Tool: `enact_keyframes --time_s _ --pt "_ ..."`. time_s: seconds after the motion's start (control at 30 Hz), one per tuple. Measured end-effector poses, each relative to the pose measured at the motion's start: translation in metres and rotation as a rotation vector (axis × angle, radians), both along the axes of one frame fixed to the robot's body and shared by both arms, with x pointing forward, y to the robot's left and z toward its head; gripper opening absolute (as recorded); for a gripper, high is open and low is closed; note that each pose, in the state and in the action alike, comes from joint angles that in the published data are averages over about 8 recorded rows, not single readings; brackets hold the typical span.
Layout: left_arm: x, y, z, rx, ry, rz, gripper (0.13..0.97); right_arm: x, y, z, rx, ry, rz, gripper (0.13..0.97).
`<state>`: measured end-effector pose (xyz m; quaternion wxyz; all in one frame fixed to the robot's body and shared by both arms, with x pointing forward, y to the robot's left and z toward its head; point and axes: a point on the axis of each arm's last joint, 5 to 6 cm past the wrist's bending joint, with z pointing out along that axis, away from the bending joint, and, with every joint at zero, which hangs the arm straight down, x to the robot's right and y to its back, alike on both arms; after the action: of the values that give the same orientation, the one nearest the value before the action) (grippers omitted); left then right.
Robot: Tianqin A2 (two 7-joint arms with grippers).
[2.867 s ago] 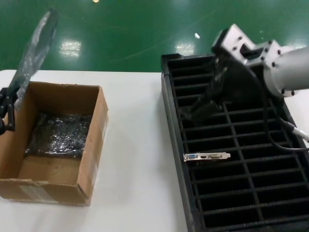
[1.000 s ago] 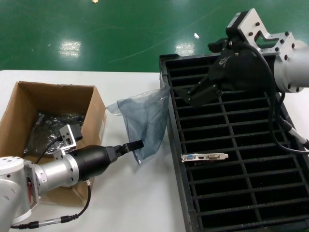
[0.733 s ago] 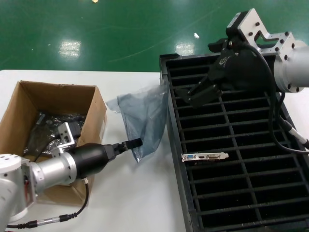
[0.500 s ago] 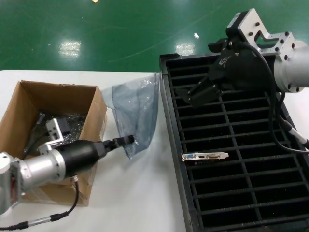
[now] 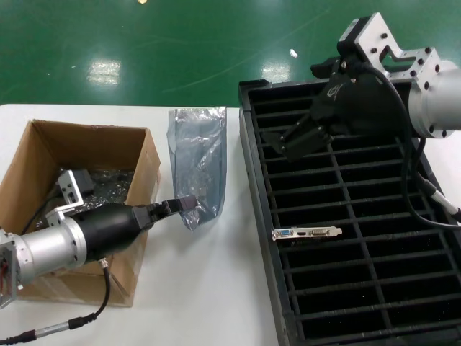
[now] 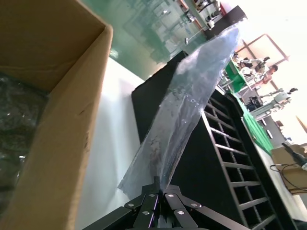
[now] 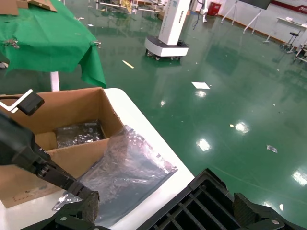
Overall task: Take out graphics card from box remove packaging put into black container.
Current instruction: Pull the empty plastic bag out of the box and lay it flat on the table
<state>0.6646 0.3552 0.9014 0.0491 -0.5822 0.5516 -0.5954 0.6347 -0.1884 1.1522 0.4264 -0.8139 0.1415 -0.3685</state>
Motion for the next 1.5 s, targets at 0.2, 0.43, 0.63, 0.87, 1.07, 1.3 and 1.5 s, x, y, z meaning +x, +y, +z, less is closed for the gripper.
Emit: enact_keyframes --time_s 0.2,0.43,0.63,0.87,1.07,1.3,1.5 --pt "-0.0014 -0.0007 0.0015 0.002 -0.004 -0.009 0.139 0.000 0.000 0.000 0.000 0.000 0.000 0.966" --pt "0.0002 -0.0041 -0.0018 0.014 -0.002 -0.024 0.139 0.000 0.000 0.000 0.000 0.000 0.000 0.966" --pt "0.0002 -0.0044 -0.0024 0.013 -0.015 -0.032 0.156 0.000 0.000 0.000 0.000 0.000 0.000 0.966" --pt "-0.0003 -0.0043 -0.0015 0.019 -0.031 -0.026 0.201 0.000 0.000 0.000 0.000 0.000 0.000 0.966" --pt "-0.0003 -0.0045 -0.0012 0.030 -0.045 -0.024 0.259 0.000 0.000 0.000 0.000 0.000 0.000 0.966" --pt "-0.0002 -0.0018 -0.0008 0.076 -0.074 -0.016 0.399 0.000 0.000 0.000 0.000 0.000 0.000 0.966" --pt "-0.0002 0.0079 0.0098 0.260 -0.194 0.045 0.527 0.000 0.000 0.000 0.000 0.000 0.000 0.966"
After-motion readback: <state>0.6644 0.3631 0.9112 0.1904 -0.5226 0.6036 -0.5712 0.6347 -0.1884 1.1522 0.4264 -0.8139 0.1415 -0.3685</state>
